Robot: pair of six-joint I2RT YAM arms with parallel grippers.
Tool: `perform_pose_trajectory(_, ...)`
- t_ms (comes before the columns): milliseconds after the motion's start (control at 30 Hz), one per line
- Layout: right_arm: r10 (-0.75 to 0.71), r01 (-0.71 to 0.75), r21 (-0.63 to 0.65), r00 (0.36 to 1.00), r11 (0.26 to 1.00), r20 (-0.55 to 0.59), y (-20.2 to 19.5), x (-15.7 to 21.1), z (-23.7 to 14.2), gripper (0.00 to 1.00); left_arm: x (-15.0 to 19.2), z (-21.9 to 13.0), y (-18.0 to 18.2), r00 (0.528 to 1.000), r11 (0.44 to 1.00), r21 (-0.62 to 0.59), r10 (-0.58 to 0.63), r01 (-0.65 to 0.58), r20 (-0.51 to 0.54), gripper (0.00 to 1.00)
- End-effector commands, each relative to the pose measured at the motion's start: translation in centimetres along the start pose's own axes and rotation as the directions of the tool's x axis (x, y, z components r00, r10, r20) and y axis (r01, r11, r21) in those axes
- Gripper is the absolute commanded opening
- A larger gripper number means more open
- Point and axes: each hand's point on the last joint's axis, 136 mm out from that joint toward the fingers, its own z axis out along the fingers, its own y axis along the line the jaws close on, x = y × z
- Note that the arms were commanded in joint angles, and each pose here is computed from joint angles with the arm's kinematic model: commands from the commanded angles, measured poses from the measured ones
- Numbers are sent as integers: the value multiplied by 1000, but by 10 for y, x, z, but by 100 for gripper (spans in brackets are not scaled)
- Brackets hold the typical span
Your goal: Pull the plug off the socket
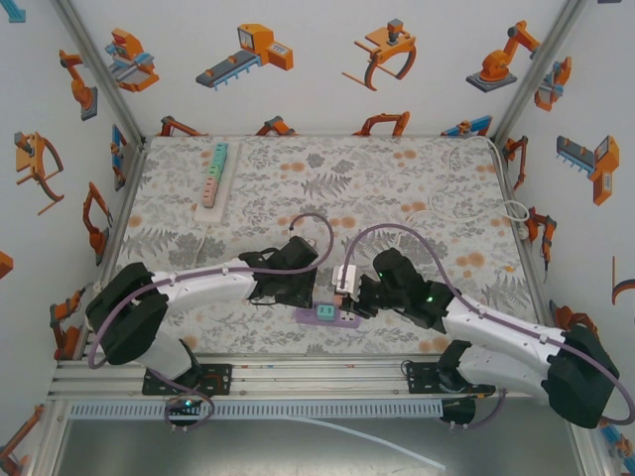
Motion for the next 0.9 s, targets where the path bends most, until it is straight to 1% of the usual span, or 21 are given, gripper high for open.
perform_pose_trajectory(0, 97, -107, 107, 991, 988, 96, -22, -32, -15, 22, 72, 15, 67, 978, 968, -241, 19, -71, -209, 43)
perform_pose_trajectory(67, 236, -255, 205, 965, 945, 110, -41, -33, -25, 19, 67, 12, 59, 983, 978, -204, -2, -36, -182, 43)
perform_pose_trajectory(100, 318, -338, 259, 941, 905, 116, -51, -33, -32, 18, 64, 9, 55, 986, 982, -185, -9, -22, -169, 44)
perform_pose_trajectory(133, 405, -424, 317, 905, 848, 127, -61, -30, -39, 17, 61, 7, 52, 987, 985, -172, -23, -4, -157, 44)
perform_pose_trajectory(167, 488, -506, 366, 860, 781, 148, -70, -28, -47, 16, 59, 5, 51, 988, 987, -162, -32, 7, -150, 44)
perform_pose_trajectory(200, 578, -592, 419, 797, 689, 174, -78, -22, -57, 12, 57, 3, 48, 989, 989, -148, -40, 19, -144, 44)
perform_pose_trajectory(233, 649, -656, 461, 733, 597, 204, -83, -16, -66, 10, 55, 2, 45, 989, 991, -133, -48, 29, -141, 45)
perform_pose_trajectory(300, 746, -743, 511, 613, 432, 261, -87, -4, -83, 10, 51, -2, 39, 990, 994, -98, -54, 41, -131, 45)
perform_pose_trajectory(367, 799, -793, 527, 514, 305, 312, -85, 5, -98, 10, 48, -7, 34, 991, 996, -76, -55, 46, -125, 45)
perform_pose_trajectory(433, 825, -838, 501, 432, 217, 365, -80, 11, -106, 10, 42, -13, 30, 992, 997, -50, -57, 52, -111, 46)
perform_pose_trajectory(533, 845, -892, 438, 318, 113, 430, -72, 20, -113, 10, 33, -24, 29, 995, 998, -40, -55, 52, -79, 50)
perform_pose_trajectory(633, 860, -923, 385, 219, 29, 461, -61, 35, -115, 9, 21, -38, 30, 998, 998, -33, -51, 50, -31, 53)
perform_pose_trajectory(700, 874, -932, 362, 179, 4, 451, -52, 45, -111, 9, 12, -49, 27, 999, 999, -15, -39, 39, 5, 56)
perform_pose_trajectory(767, 893, -943, 334, 160, 12, 421, -43, 51, -103, 9, 4, -62, 20, 999, 999, 31, -13, 11, 50, 56)
perform_pose_trajectory(867, 916, -954, 301, 118, -3, 383, -30, 66, -90, 9, -5, -85, 1, 991, 987, 151, 42, -62, 128, 56)
